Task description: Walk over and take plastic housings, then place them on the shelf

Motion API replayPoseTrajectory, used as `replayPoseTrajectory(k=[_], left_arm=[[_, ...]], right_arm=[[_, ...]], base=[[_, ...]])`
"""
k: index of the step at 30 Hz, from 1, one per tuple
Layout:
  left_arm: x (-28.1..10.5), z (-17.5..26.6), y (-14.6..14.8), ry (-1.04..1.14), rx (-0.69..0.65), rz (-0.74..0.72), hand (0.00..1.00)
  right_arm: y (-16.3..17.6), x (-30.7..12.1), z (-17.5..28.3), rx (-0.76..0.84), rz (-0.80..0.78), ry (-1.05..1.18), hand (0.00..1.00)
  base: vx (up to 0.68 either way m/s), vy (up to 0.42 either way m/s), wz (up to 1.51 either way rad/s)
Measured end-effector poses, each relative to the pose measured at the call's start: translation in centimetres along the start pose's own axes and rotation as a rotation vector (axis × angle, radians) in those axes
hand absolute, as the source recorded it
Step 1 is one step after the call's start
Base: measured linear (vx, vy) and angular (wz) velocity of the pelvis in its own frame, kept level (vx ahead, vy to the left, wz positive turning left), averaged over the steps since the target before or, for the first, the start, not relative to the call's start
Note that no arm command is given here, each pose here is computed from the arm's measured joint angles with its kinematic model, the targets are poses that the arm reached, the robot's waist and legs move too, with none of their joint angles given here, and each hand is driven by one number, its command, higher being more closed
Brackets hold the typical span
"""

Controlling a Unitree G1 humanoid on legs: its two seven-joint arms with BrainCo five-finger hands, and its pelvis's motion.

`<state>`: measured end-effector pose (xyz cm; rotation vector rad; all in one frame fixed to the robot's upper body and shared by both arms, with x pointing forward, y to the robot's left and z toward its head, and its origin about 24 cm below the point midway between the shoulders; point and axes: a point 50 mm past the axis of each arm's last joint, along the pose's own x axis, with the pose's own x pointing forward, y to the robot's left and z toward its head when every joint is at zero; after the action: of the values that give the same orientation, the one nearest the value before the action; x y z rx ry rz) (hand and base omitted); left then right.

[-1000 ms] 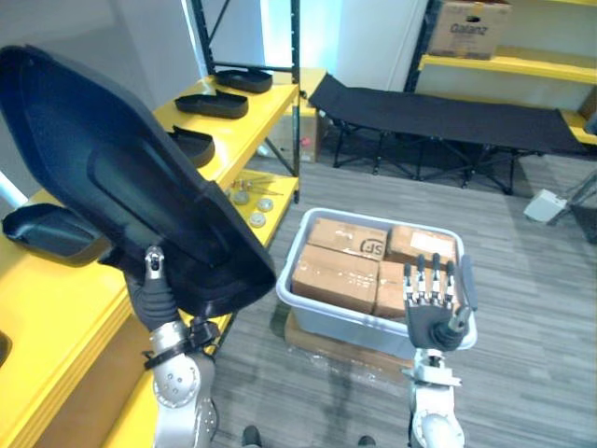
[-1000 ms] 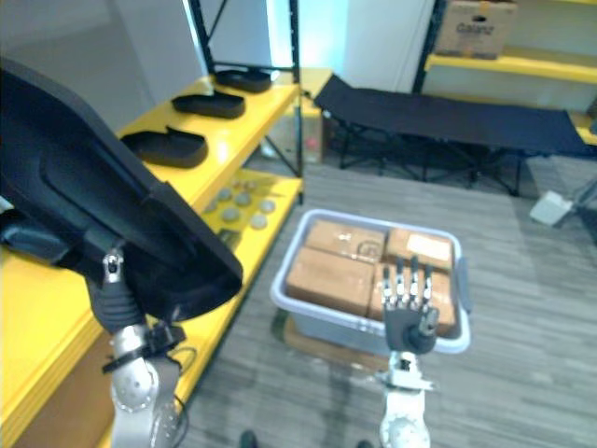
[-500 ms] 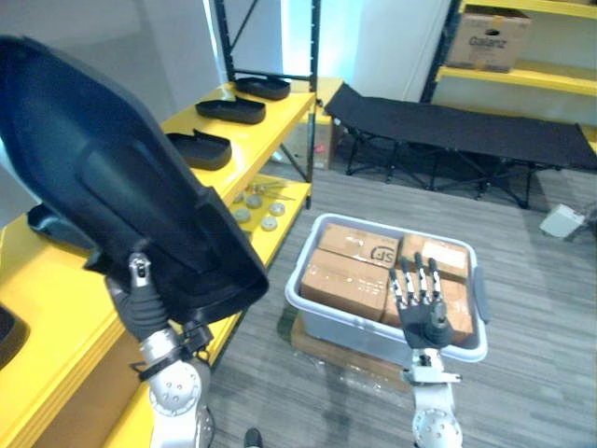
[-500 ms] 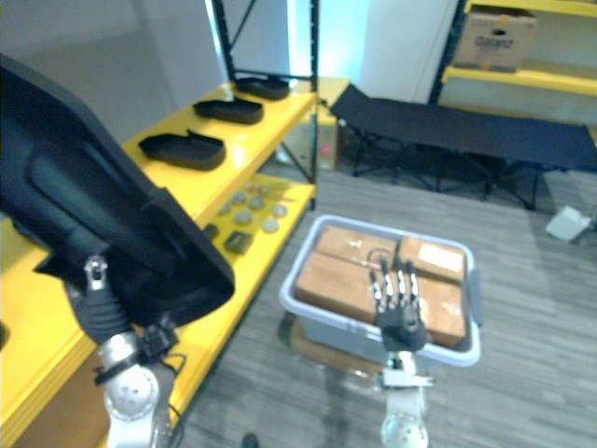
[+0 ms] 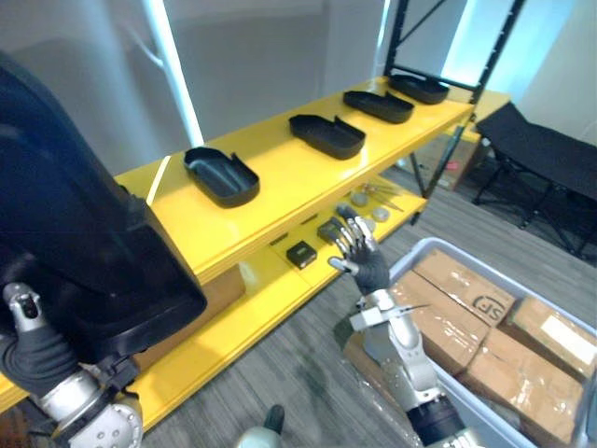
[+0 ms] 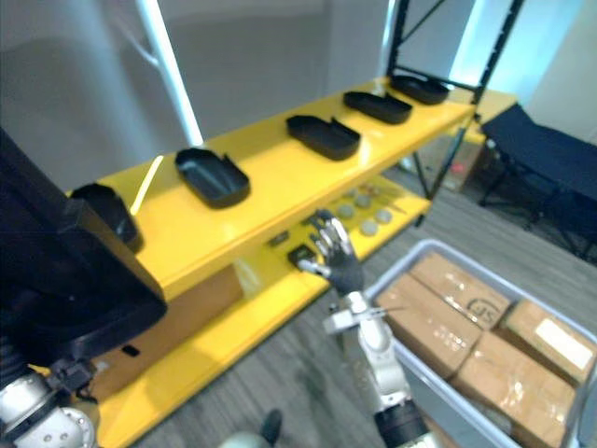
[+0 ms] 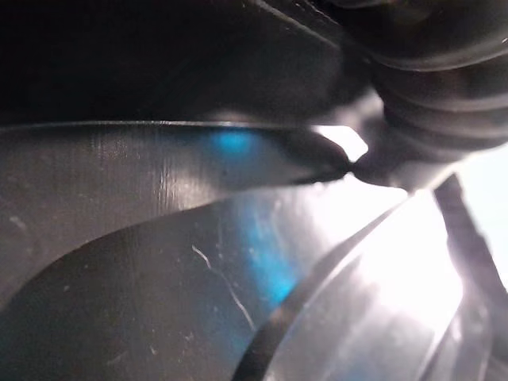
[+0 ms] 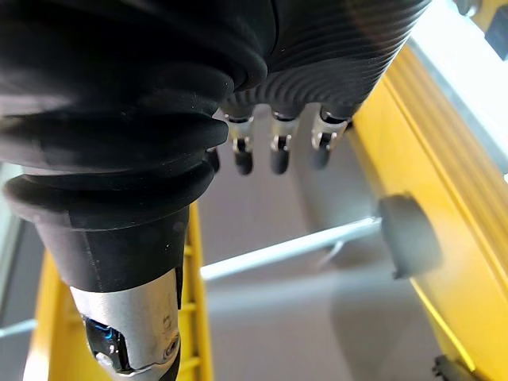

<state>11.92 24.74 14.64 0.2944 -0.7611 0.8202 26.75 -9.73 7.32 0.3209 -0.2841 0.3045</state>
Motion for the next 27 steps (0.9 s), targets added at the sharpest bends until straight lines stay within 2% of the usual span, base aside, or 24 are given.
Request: replayPoseTrajectory(k=[7, 13, 18, 27], left_arm=[[0.9, 0.5, -1.2, -0.041, -0.098, -0.051, 1.00], [0.8, 0.4, -3.1, -0.034, -0.178, -0.107, 1.00], [0.7, -0.8, -3.3, 0.023, -0.141, -0.130, 1.00], [-1.6, -3.6, -1.4, 0.247, -0.050, -0.121, 1.00]], right_arm=[[-0.7, 0.1, 1.6, -0.067, -0.025, -0.058, 0.00], [-4.1, -2.1, 3.0, -0.122, -0.122, -0.079, 0.00], [-5.1, -2.5, 4.0, -0.175, -0.084, -0.124, 0.00], [-2.7, -0.4, 4.1, -0.155, 0.006, -0.156, 0.00]], base=[[-0.05, -0.049, 0.13], [0.04, -0.078, 0.40], [-0.02, -0.054, 0.33], [-0.04, -0.080, 0.64]])
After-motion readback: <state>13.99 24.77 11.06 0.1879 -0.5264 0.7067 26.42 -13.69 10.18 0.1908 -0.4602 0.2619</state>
